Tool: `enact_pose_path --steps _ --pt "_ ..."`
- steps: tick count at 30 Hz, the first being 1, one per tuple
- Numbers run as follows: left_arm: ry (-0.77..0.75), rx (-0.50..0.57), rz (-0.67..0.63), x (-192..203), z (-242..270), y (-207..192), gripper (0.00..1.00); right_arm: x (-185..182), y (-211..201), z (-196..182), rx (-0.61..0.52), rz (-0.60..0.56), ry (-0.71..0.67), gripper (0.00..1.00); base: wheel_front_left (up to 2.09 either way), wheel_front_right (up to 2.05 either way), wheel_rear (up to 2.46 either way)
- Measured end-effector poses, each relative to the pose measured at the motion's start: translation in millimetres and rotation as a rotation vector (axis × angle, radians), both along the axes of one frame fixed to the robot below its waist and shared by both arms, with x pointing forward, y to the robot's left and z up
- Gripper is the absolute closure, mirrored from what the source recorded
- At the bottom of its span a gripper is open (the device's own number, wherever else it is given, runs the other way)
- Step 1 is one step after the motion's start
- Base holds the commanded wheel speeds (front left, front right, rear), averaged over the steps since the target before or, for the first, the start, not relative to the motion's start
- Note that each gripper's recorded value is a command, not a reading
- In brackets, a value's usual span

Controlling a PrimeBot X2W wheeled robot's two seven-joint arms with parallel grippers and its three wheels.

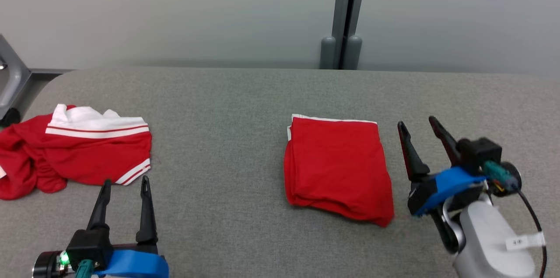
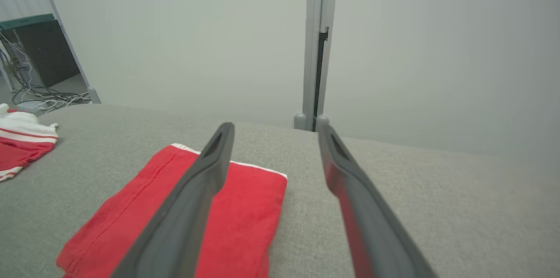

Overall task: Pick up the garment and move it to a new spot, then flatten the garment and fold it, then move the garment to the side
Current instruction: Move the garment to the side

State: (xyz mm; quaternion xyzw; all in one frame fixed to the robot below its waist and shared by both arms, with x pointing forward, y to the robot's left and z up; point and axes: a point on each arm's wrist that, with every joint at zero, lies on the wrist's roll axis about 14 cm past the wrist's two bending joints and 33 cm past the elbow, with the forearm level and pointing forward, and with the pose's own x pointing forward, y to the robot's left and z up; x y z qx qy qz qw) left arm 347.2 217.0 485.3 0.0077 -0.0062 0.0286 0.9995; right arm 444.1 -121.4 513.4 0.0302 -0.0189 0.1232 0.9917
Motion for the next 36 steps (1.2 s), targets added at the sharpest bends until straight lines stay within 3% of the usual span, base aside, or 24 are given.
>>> enact_pose_path --steps 3,8,15,20,21,22,29,36 --pt "-0.006 0.000 0.008 8.8 1.9 0.9 0.00 25.1 7.5 -1.9 -0.038 0.026 0.039 0.00 0.00 0.00 0.00" --pt "0.001 0.000 0.022 21.2 -0.3 3.4 0.00 45.4 16.2 -45.8 -0.100 0.060 0.215 0.00 0.00 0.00 0.00" --pt "0.020 0.000 0.041 32.1 -7.3 7.7 0.00 32.4 26.4 -123.2 -0.124 0.098 0.459 0.00 0.00 0.00 0.00" --pt "0.035 0.003 0.054 37.2 -12.7 10.6 0.00 27.0 41.8 -146.9 -0.117 0.135 0.522 0.00 0.00 0.00 0.00" --pt "0.034 0.004 0.054 38.5 -12.2 10.7 0.00 27.2 43.8 -148.2 -0.112 0.139 0.526 0.07 0.00 0.00 0.00" --pt "0.028 0.004 0.052 39.9 -10.6 10.4 0.00 26.1 45.8 -149.7 -0.101 0.139 0.535 1.00 0.00 0.00 0.00" --pt "-0.008 0.005 0.018 47.7 0.0 -1.8 0.00 27.5 48.8 -142.1 -0.121 0.171 0.495 1.00 0.00 0.00 0.00" --pt "-0.032 0.009 -0.075 75.9 0.7 -32.5 0.00 69.3 2.0 -123.4 -0.320 0.166 0.402 1.00 0.00 0.00 0.00"
